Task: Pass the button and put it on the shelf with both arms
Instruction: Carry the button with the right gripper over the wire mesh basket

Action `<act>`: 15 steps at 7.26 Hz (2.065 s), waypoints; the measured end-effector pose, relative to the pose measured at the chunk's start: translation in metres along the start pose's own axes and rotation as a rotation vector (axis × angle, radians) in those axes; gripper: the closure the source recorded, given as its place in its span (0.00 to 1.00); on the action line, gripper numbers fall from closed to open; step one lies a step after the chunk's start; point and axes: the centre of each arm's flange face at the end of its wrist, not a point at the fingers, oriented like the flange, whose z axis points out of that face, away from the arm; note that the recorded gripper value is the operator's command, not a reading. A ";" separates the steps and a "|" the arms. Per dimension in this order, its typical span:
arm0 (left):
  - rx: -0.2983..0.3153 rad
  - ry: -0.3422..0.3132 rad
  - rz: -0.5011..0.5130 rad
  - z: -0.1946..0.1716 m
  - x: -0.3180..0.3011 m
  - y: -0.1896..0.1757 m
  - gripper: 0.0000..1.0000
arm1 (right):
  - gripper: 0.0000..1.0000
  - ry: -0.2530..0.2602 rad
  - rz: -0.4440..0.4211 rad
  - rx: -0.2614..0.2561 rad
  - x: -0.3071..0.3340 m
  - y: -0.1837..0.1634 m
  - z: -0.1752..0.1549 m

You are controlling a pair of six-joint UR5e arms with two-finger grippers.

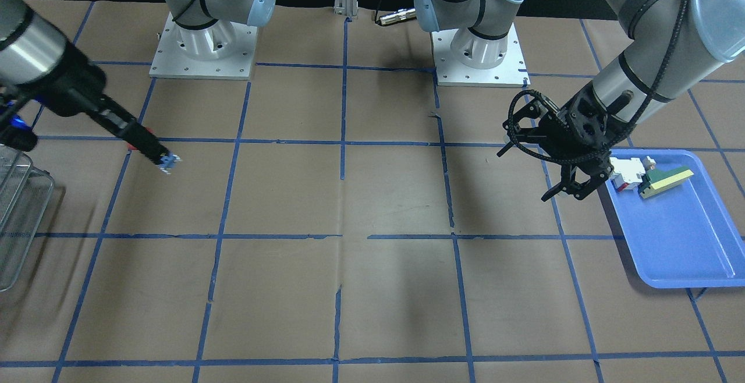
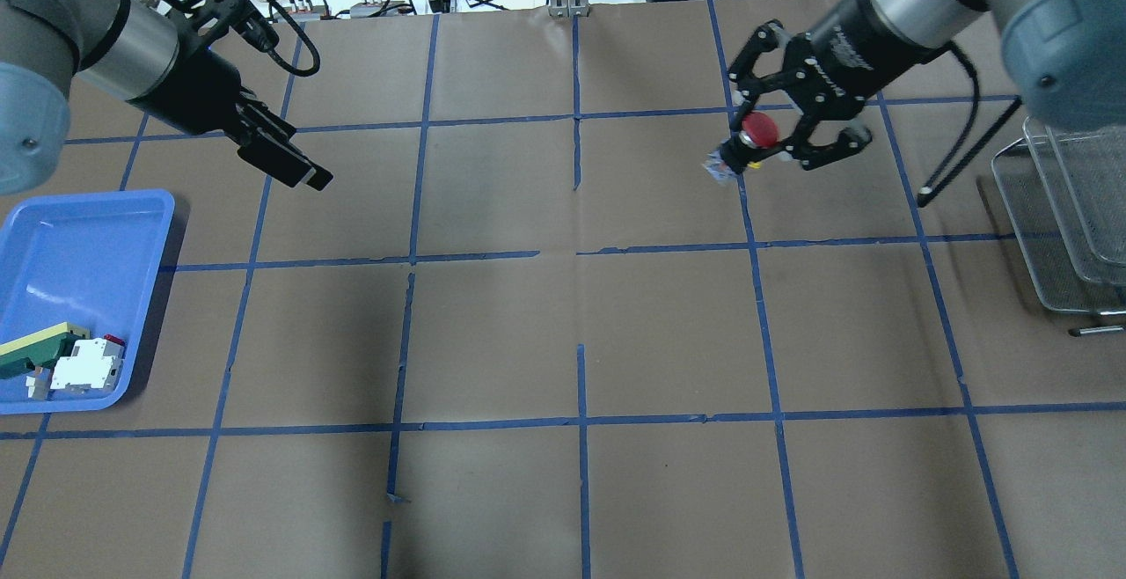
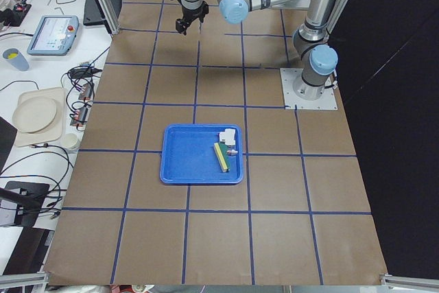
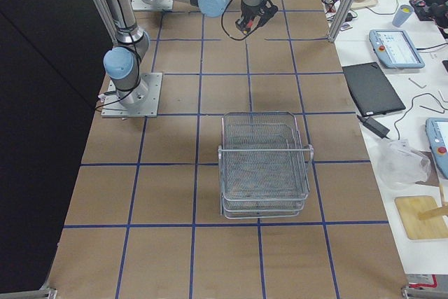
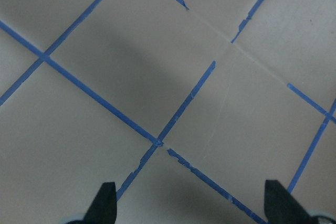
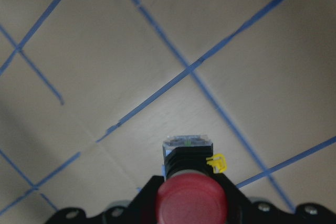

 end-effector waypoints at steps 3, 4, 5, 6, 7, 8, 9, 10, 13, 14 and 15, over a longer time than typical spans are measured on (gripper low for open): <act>-0.130 -0.081 -0.193 -0.013 0.045 -0.047 0.00 | 0.92 0.220 -0.337 0.110 0.109 -0.061 -0.068; -0.127 -0.108 -0.320 -0.026 0.060 -0.046 0.00 | 0.92 0.271 -0.390 0.148 0.131 -0.075 -0.079; -0.125 -0.132 -0.455 -0.038 0.073 -0.034 0.00 | 0.91 0.312 -0.422 0.166 0.144 -0.092 -0.078; -0.142 -0.172 -0.566 -0.046 0.079 -0.019 0.00 | 0.90 0.329 -0.435 0.164 0.153 -0.110 -0.068; -0.167 -0.221 -0.653 -0.050 0.078 -0.007 0.01 | 0.88 0.337 -0.436 0.160 0.159 -0.127 -0.054; -0.181 -0.255 -0.711 -0.052 0.076 -0.001 0.01 | 0.85 0.349 -0.435 0.158 0.166 -0.143 -0.042; -0.189 -0.282 -0.754 -0.053 0.075 0.001 0.00 | 0.82 0.358 -0.431 0.152 0.173 -0.153 -0.034; -0.194 -0.303 -0.788 -0.054 0.078 0.001 0.00 | 0.74 0.358 -0.422 0.147 0.179 -0.159 -0.028; -0.176 -0.312 -0.804 -0.067 0.094 0.006 0.00 | 0.33 0.343 -0.388 0.121 0.195 -0.182 -0.007; -0.183 -0.305 -0.803 -0.065 0.098 0.007 0.00 | 0.06 0.340 -0.376 0.114 0.202 -0.187 -0.003; -0.189 -0.296 -0.799 -0.062 0.102 0.009 0.00 | 0.00 0.338 -0.369 0.110 0.207 -0.190 -0.001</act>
